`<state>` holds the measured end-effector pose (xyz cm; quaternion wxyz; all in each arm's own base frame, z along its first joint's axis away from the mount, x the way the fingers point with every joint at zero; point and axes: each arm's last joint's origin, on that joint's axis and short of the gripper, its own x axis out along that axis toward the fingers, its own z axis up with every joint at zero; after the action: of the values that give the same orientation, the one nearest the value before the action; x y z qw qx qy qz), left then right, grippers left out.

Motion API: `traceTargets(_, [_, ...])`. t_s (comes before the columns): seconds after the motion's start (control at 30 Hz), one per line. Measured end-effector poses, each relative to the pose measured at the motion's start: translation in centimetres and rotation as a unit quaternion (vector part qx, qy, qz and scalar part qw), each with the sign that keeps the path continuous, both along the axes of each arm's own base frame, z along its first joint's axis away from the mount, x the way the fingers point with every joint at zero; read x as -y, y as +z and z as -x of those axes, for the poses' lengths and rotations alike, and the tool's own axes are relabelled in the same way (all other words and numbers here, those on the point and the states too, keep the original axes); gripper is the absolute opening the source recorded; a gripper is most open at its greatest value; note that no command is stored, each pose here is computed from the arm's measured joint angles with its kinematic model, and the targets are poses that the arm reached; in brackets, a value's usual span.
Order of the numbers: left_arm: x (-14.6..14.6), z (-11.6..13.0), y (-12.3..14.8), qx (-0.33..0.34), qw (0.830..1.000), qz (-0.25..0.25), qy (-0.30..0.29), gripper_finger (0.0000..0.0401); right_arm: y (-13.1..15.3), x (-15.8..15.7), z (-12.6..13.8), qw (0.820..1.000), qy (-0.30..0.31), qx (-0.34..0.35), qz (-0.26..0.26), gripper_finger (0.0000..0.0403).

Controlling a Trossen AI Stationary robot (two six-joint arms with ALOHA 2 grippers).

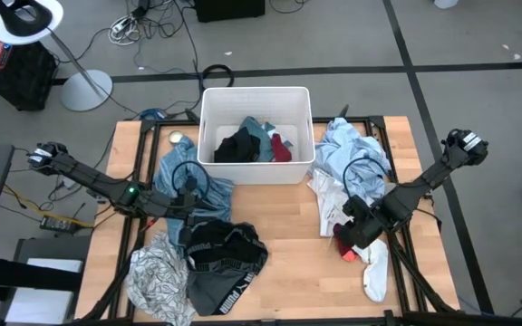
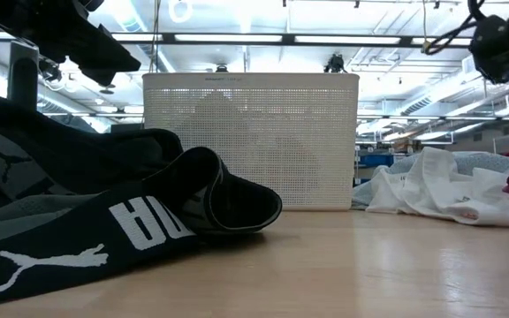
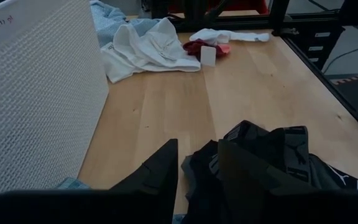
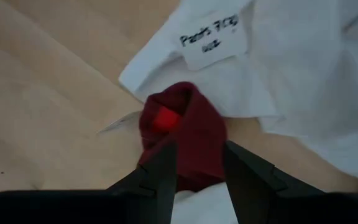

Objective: Sort clothes
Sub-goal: Put the red sock into the laundry bin

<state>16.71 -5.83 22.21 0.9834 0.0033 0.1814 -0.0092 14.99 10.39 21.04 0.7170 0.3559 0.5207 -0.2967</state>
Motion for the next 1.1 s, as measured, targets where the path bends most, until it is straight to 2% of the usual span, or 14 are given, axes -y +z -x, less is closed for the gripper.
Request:
traceTargets(0.27, [0.0, 0.0, 0.0, 0.000, 1.000, 0.000, 0.000, 0.0119, -3.1, -0.8, -0.8, 1.000, 0.012, 0.000, -0.005, 0.0128])
traceTargets(0.47, [0.0, 0.0, 0.0, 0.000, 1.000, 0.000, 0.000, 0.0119, -5.7, -1.3, -1.3, 0.997, 0.022, -0.071, 0.020, 0.0128])
traceTargets(0.67, [0.0, 0.0, 0.0, 0.001, 1.000, 0.000, 0.000, 0.0119, -7.6, -1.9, -2.2, 0.994, 0.030, -0.094, 0.043, 0.0126])
traceTargets(0.77, [0.0, 0.0, 0.0, 0.001, 1.000, 0.001, 0.000, 0.0119, -7.7, -2.1, -2.5, 0.996, 0.029, -0.080, 0.036, 0.0101])
traceTargets(0.9, [0.0, 0.0, 0.0, 0.001, 1.000, 0.000, 0.000, 0.0119, -6.8, -2.2, -2.6, 0.998, 0.038, -0.051, 0.024, 0.0021])
traceTargets(1.1, [0.0, 0.0, 0.0, 0.001, 1.000, 0.001, 0.000, 0.0119, -3.8, -2.4, -3.4, 0.998, 0.049, -0.016, 0.040, 0.0008])
